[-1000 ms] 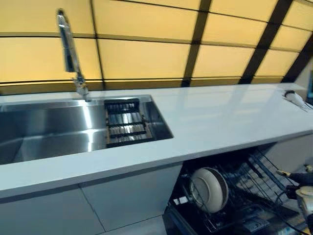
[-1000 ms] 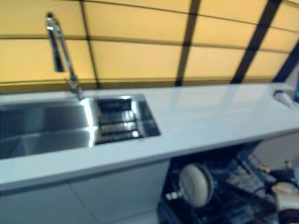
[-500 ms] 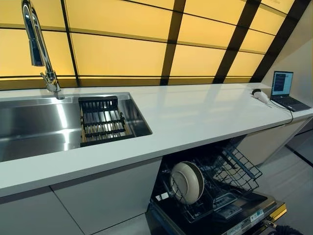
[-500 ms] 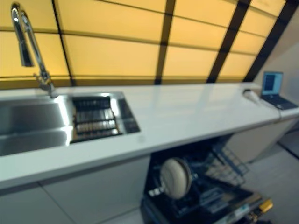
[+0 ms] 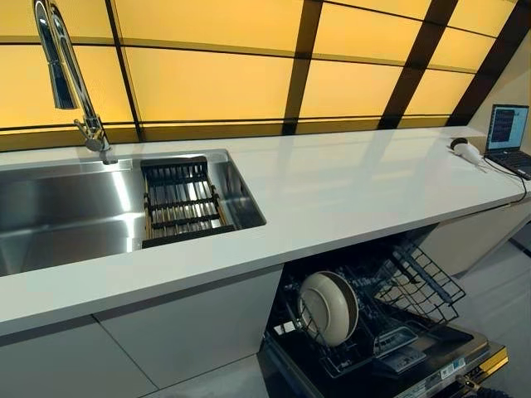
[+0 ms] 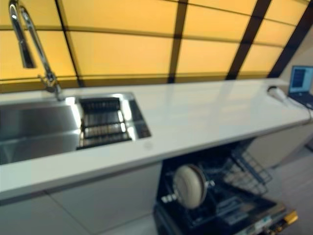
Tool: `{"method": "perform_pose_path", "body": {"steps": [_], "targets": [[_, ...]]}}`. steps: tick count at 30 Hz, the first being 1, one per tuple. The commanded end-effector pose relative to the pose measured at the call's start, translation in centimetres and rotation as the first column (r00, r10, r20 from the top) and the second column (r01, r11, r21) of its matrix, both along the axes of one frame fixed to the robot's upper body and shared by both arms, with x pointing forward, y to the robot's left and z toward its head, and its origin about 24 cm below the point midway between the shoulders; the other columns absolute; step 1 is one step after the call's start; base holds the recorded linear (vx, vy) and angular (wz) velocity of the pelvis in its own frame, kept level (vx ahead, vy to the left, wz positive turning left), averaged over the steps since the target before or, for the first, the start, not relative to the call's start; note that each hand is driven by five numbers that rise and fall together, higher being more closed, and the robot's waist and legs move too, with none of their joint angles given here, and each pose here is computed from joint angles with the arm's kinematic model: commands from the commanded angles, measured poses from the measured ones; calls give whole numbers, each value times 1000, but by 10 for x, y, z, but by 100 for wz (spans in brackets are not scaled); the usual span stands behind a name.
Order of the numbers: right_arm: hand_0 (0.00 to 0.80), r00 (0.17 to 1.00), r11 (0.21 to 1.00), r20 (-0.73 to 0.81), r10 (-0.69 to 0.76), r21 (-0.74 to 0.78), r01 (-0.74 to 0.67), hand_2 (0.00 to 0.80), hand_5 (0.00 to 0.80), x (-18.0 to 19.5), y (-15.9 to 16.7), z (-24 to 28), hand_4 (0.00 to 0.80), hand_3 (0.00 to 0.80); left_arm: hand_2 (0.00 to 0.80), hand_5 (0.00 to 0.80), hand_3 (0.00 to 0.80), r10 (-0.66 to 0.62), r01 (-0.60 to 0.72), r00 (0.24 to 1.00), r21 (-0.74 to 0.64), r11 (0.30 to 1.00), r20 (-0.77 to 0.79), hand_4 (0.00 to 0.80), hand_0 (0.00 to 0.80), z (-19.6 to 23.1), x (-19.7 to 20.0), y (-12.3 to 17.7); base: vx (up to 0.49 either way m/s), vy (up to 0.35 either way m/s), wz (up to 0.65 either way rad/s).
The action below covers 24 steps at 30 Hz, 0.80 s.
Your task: Take plates into dishwasher
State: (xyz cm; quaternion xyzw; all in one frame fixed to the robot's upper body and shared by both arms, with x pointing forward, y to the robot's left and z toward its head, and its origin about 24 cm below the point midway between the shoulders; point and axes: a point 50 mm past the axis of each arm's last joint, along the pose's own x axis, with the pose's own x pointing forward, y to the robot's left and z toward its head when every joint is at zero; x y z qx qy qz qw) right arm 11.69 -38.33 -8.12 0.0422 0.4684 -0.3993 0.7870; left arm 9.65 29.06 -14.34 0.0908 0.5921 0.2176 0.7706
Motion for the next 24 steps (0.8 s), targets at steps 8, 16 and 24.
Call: {"method": "perform_pose_path", "body": {"steps": [8,16,24], "targets": [[0,942,904,273,-198,423,67,0,0,9,43,-27,0,0,0,0,0,-80,81,995,-3,997,63,0,0,3,32,-13,-82,-32,1],[0,800,682,590,-110,630,-371,0,0,56,114,-29,0,0,0,0,0,-118,122,990,-50,991,74,0,0,-6,29,-39,-30,47,1],[0,369,477,929,-9,328,-815,0,0,140,161,47,0,0,0,0,0,-149,153,986,-65,986,74,0,0,-7,24,-42,6,30,-3]]}}
